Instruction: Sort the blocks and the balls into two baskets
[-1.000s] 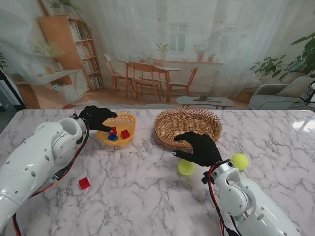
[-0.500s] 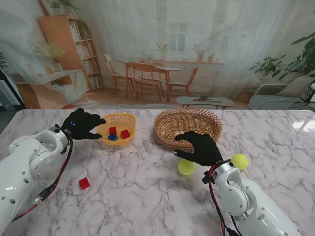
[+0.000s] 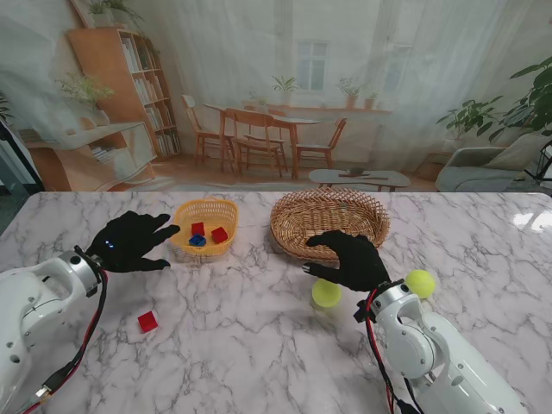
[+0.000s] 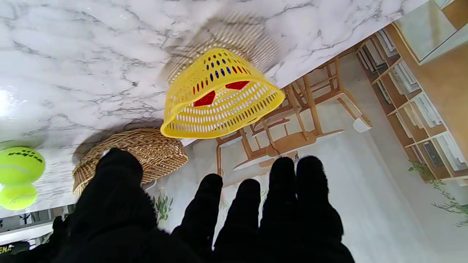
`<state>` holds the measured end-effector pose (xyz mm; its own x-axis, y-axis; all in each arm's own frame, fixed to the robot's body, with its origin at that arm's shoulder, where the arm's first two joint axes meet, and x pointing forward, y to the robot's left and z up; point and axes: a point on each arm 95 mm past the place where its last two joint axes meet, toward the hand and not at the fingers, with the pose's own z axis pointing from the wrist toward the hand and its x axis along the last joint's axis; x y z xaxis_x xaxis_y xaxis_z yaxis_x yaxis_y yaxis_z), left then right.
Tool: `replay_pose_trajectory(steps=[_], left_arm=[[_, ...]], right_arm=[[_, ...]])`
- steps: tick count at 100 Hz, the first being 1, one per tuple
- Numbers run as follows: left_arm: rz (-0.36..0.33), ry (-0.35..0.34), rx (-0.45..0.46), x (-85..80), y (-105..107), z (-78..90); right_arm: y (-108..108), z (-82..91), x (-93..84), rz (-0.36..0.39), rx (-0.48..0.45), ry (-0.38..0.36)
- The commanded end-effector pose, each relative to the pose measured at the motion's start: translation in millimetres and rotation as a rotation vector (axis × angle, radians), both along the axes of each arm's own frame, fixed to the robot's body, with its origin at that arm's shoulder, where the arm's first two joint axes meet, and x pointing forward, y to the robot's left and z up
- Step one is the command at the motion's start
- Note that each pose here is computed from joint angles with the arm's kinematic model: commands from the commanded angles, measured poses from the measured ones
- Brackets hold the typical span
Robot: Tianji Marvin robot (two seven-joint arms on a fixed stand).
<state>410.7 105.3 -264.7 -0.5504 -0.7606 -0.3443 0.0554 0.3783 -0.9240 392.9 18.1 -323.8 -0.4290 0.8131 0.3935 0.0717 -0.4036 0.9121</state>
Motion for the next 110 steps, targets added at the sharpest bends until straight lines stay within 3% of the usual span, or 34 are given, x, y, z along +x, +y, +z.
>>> replay_pose_trajectory(steps=[1,67,110], left_arm=[[0.006,0.039,0.017,-7.5,0.9,-9.6],[0.031,0.117,0.046,-51.0,11.7,-50.3],[0.108,0.219,0.086,-55.0,15.4,-79.8]], right_arm=[[0.4,-1.6,-0.8,0.0,-0.001,0.004],[1.1,-2.3,-0.4,-0.001,-0.003,0.004],[1.1,-2.5,-0.1,-0.002,-0.005,0.006]])
